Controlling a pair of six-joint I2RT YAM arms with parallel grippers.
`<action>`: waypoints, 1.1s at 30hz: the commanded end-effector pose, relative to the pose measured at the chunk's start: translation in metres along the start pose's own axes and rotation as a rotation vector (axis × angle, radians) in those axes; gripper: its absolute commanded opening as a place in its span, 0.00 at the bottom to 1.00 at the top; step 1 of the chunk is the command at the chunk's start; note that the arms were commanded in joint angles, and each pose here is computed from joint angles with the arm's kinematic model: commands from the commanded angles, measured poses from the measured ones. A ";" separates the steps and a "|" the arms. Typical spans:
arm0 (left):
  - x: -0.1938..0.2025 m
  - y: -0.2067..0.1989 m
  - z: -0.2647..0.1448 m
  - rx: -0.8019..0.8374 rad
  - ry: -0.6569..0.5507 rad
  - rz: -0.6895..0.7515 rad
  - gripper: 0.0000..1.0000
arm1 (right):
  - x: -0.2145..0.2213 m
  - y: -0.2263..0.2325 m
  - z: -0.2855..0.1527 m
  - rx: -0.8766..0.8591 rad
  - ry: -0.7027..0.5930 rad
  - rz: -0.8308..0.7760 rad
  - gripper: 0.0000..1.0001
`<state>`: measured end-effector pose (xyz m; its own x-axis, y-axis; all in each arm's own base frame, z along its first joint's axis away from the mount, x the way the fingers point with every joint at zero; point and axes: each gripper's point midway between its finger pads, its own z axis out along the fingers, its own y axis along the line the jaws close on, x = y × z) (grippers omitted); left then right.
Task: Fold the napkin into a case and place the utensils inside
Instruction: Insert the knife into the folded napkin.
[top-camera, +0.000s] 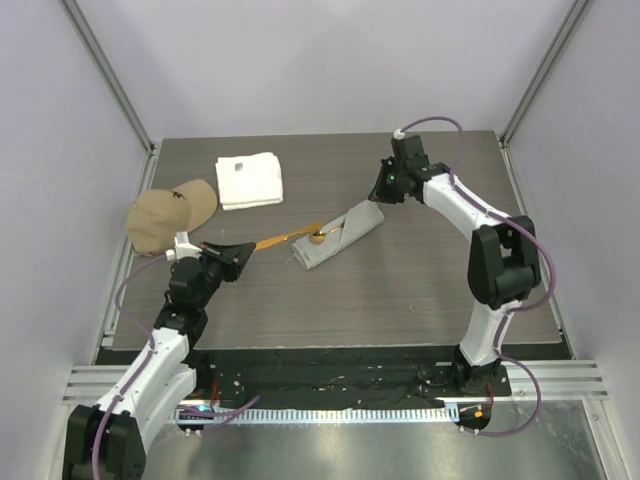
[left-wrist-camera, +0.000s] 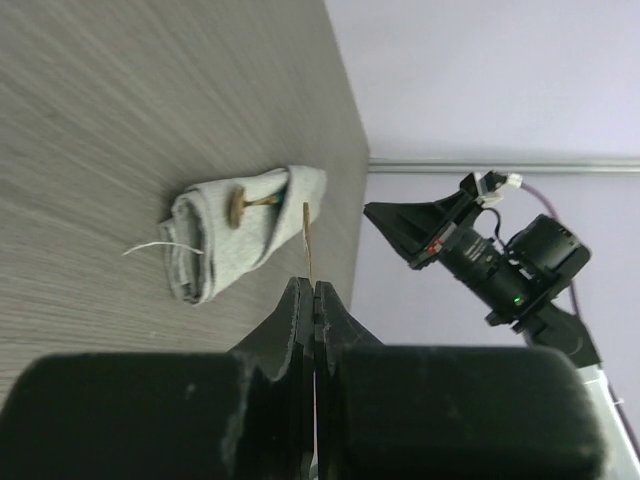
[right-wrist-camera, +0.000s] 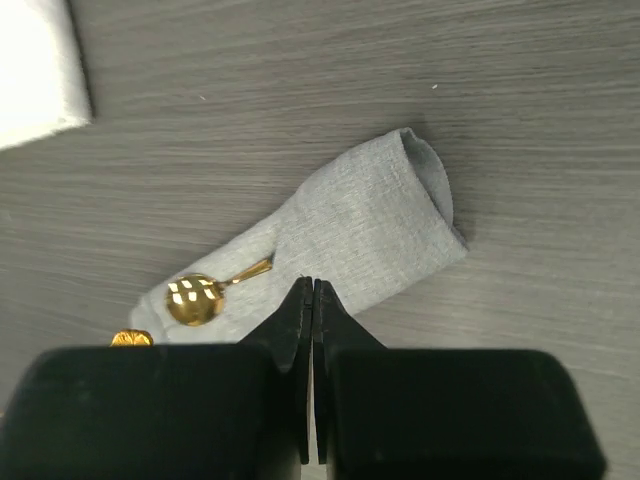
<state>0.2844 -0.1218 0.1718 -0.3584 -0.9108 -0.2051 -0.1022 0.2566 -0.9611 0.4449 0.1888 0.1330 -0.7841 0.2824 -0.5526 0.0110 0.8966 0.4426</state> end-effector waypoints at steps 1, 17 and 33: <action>-0.008 -0.018 0.010 0.079 -0.052 0.034 0.00 | 0.012 -0.013 0.001 0.076 0.133 -0.167 0.01; 0.018 0.002 0.030 0.046 -0.027 0.062 0.00 | 0.024 -0.025 0.043 0.098 0.210 -0.218 0.01; 0.042 0.018 0.050 0.073 0.003 -0.008 0.00 | 0.025 -0.021 0.053 0.086 0.215 -0.220 0.01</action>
<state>0.3037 -0.1665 0.1013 -0.4111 -0.8836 -0.2243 -0.1630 0.3133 -0.9356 0.4461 0.1874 0.0572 -0.9091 0.0162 -0.4163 -0.0980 0.9629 0.2515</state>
